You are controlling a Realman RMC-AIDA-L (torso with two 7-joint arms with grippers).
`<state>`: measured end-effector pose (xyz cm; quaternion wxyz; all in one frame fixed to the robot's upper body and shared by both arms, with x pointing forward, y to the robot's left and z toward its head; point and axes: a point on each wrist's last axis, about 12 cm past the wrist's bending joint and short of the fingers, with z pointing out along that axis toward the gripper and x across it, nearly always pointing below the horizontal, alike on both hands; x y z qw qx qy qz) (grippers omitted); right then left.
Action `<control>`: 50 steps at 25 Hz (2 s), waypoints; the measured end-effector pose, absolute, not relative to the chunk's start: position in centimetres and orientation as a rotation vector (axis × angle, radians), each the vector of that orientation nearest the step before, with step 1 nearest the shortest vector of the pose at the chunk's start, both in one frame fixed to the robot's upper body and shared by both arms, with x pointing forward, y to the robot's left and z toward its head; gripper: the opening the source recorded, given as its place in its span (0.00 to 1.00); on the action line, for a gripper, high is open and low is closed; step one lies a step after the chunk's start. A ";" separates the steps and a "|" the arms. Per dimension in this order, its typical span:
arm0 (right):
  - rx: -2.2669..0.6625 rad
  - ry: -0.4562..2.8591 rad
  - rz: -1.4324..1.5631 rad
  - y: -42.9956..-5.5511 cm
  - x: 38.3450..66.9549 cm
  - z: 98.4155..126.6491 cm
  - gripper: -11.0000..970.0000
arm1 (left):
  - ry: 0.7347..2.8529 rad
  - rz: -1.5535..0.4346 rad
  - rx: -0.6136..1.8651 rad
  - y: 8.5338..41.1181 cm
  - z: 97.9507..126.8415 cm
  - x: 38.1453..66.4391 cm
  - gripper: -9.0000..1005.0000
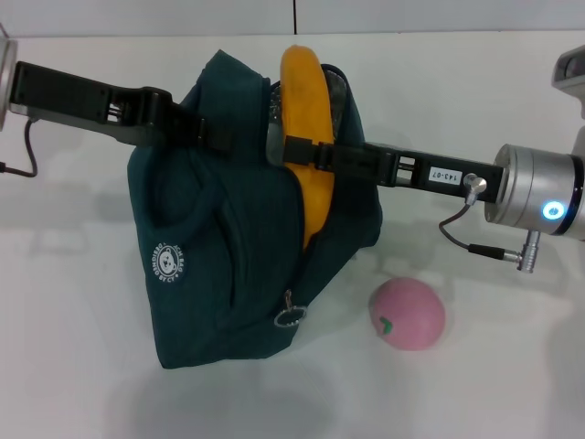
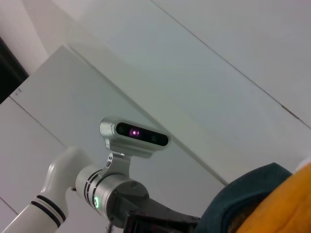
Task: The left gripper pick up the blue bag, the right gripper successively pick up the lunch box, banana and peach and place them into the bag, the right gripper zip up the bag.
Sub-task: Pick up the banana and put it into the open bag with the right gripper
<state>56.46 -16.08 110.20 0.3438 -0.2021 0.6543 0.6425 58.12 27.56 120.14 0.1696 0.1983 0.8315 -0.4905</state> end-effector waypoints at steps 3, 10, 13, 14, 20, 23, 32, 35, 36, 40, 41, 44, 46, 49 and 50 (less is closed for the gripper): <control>-0.532 1.704 1.666 -16.1 56.5 110.2 0.70 | 2.364 -1.394 0.562 27.6 120.1 58.1 0.05; -0.583 1.717 1.641 -16.2 56.6 110.2 0.91 | 2.366 -1.395 0.558 27.6 120.1 58.1 0.05; -0.635 1.737 1.618 -16.2 56.8 110.2 0.91 | 2.368 -1.395 0.555 27.6 120.1 58.1 0.05; -0.652 1.741 1.609 -16.2 56.8 110.2 0.91 | 2.368 -1.395 0.554 27.7 120.1 58.1 0.05; -0.742 1.756 1.545 -17.0 57.2 110.5 0.91 | 2.376 -1.393 0.538 28.0 119.9 57.9 0.05; -0.785 1.783 1.525 -17.6 57.4 111.1 0.91 | 2.377 -1.394 0.533 28.1 119.9 57.9 0.05; -0.868 1.887 1.406 -18.2 58.0 113.3 0.91 | 2.365 -1.395 0.519 28.2 120.0 58.0 0.05; -0.903 1.895 1.388 -17.9 58.5 114.4 0.91 | 2.363 -1.395 0.522 28.1 120.1 58.1 0.05; -0.917 1.900 1.382 -17.7 58.7 114.8 0.91 | 2.363 -1.395 0.524 28.0 120.1 58.1 0.05; -1.004 1.977 1.320 -16.5 59.5 116.3 0.91 | 2.361 -1.395 0.526 28.0 120.2 58.1 0.05; -1.026 1.994 1.303 -16.2 59.7 116.6 0.91 | 2.361 -1.395 0.526 28.0 120.2 58.1 0.05; -1.101 2.056 1.243 -15.2 60.1 117.7 0.91 | 2.361 -1.395 0.527 28.0 120.2 58.1 0.05; -1.143 2.087 1.200 -14.8 60.3 118.4 0.91 | 2.361 -1.395 0.527 28.0 120.2 58.1 0.05; -1.193 2.107 1.147 -14.4 60.4 119.6 0.90 | 2.361 -1.395 0.526 28.0 120.2 58.1 0.05; -1.209 2.111 1.130 -14.3 60.5 120.1 0.90 | 2.361 -1.395 0.526 28.0 120.2 58.1 0.05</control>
